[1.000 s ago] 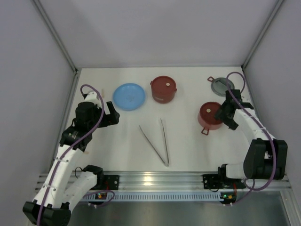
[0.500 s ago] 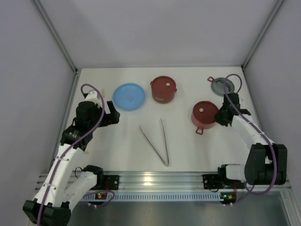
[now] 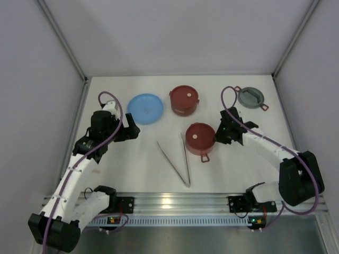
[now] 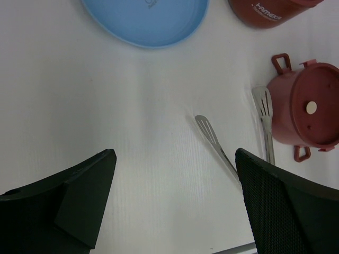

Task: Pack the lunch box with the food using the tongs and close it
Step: Move the packing box to the center of the board, then pick up the packing box from the center of the board.

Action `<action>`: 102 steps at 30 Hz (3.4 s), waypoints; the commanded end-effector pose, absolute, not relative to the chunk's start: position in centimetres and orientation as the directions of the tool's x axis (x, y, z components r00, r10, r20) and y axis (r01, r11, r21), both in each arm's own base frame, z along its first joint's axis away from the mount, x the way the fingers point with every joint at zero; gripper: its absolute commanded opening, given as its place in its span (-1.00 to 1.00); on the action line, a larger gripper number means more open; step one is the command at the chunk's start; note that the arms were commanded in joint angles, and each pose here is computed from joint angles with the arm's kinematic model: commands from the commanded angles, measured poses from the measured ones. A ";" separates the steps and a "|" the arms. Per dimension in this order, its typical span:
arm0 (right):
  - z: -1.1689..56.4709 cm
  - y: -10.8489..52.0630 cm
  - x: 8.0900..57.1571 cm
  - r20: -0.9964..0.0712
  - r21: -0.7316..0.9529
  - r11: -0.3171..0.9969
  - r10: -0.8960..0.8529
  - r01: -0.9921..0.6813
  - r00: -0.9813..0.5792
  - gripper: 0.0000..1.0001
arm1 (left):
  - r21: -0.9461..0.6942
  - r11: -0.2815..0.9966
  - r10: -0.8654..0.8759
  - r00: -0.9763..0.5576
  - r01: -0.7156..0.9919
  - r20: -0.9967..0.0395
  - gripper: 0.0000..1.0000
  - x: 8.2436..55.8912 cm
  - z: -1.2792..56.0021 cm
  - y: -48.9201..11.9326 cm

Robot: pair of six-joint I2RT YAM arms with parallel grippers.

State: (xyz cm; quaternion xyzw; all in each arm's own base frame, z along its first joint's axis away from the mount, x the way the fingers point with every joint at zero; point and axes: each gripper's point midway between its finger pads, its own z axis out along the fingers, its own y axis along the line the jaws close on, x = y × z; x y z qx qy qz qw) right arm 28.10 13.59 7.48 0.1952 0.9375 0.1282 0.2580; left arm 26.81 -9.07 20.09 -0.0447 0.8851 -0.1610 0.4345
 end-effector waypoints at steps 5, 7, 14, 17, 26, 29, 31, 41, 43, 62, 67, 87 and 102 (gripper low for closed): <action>7.1 18.1 31.6 -0.418 0.288 0.953 0.217 0.098 -0.882 -0.70 | -0.426 0.889 -0.229 -0.640 0.171 -0.734 0.98 27.7 20.7 -12.3; 7.1 20.2 32.9 -0.415 0.299 0.954 0.132 0.002 -0.900 -0.70 | -0.428 0.887 -0.225 -0.645 0.175 -0.730 0.98 27.9 20.7 -12.6; 8.0 25.8 34.9 -0.444 0.288 0.911 -0.146 -0.295 -0.884 -0.67 | -0.404 0.898 -0.192 -0.673 0.173 -0.715 0.98 28.7 20.2 -13.8; 8.5 27.9 34.7 -0.464 0.291 0.866 -0.245 -0.408 -0.851 -0.67 | -0.393 0.903 -0.178 -0.682 0.173 -0.709 0.98 29.1 19.7 -14.7; 9.3 30.1 33.8 -0.491 0.240 0.773 -0.426 -0.588 -0.760 -0.68 | -0.357 0.928 -0.185 -0.705 0.104 -0.685 0.98 31.6 17.5 -15.9; 10.1 29.0 34.5 -0.505 0.178 0.825 -0.391 -0.537 -0.769 -0.41 | -0.353 0.932 -0.191 -0.716 0.083 -0.671 0.98 32.6 16.5 -16.3; 11.3 28.1 35.1 -0.536 0.136 0.860 -0.354 -0.492 -0.766 -0.14 | -0.356 0.931 -0.194 -0.722 0.077 -0.664 0.98 33.1 15.9 -16.6; 17.3 26.9 32.3 -0.590 0.251 0.957 0.030 -0.148 -0.807 -0.06 | -0.321 0.947 -0.196 -0.724 0.037 -0.662 0.98 35.8 13.3 -17.0; 16.7 27.1 30.8 -0.563 0.295 0.952 0.103 -0.082 -0.820 -0.05 | -0.331 0.942 -0.196 -0.718 0.051 -0.668 0.98 36.5 13.6 -17.5; 11.9 31.3 26.7 -0.400 0.558 0.776 0.562 0.294 -0.724 0.03 | -0.330 0.937 -0.133 -0.756 0.114 -0.640 0.97 37.4 12.9 -19.1; 10.5 32.0 26.6 -0.353 0.560 0.744 0.612 0.364 -0.708 0.06 | -0.319 0.940 -0.124 -0.753 0.119 -0.646 0.98 37.3 13.1 -18.9; 6.6 31.5 26.3 -0.315 0.571 0.631 0.759 0.525 -0.570 -0.08 | -0.319 0.940 -0.124 -0.752 0.119 -0.647 0.98 36.8 12.9 -18.6; 5.4 29.2 27.5 -0.442 0.555 0.692 0.715 0.460 -0.542 -0.24 | -0.315 0.941 -0.124 -0.747 0.120 -0.653 0.98 36.6 13.2 -18.5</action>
